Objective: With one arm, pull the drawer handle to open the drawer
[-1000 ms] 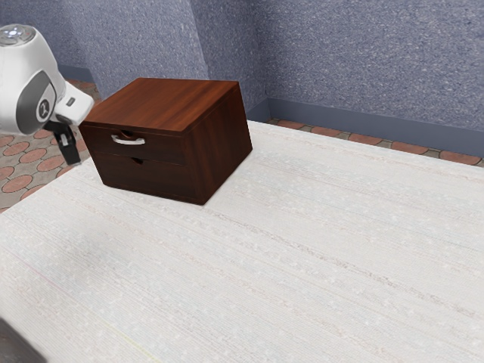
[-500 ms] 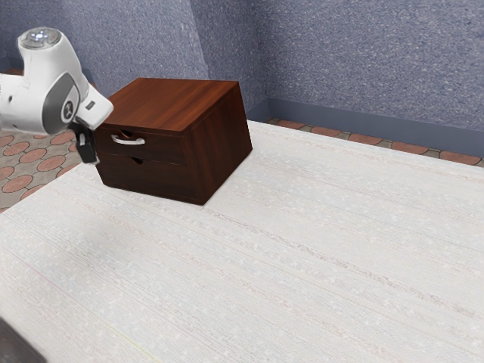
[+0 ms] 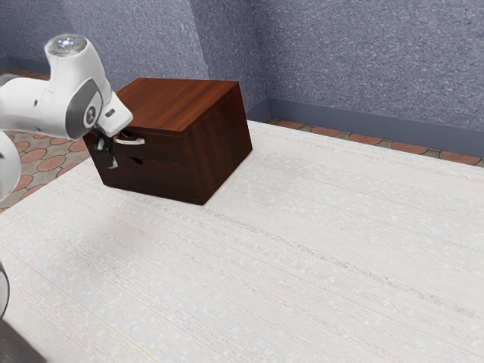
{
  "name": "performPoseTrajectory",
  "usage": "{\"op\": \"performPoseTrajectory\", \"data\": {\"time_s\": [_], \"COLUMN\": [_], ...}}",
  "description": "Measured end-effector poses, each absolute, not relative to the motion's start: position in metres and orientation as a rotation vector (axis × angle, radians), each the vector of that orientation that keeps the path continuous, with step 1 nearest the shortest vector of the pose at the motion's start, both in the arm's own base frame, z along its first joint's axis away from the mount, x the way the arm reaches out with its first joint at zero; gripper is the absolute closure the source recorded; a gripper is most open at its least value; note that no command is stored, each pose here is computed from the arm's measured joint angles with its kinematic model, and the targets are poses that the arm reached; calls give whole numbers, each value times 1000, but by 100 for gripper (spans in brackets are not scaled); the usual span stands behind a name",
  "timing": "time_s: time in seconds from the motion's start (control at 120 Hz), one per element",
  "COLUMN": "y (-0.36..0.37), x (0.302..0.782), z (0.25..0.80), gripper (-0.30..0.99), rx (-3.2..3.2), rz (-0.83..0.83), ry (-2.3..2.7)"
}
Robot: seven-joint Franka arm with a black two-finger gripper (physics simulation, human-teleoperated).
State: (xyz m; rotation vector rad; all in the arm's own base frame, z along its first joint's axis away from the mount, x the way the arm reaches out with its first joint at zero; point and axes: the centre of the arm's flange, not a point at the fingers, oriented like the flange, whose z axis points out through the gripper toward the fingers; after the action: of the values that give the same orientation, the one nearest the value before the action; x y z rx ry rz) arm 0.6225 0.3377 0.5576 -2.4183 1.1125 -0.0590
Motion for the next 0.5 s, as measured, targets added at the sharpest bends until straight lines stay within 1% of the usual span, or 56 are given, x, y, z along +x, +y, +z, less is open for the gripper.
{"op": "performPoseTrajectory", "data": {"time_s": [0.117, 0.358, 0.5], "y": [341, 318, 320], "x": [620, 634, 634], "z": [549, 548, 539], "gripper": [0, 0, 0], "rx": [-2421, -2314, -2279], "rz": [-38, 14, 60], "ry": [1139, 1250, 1280]}}
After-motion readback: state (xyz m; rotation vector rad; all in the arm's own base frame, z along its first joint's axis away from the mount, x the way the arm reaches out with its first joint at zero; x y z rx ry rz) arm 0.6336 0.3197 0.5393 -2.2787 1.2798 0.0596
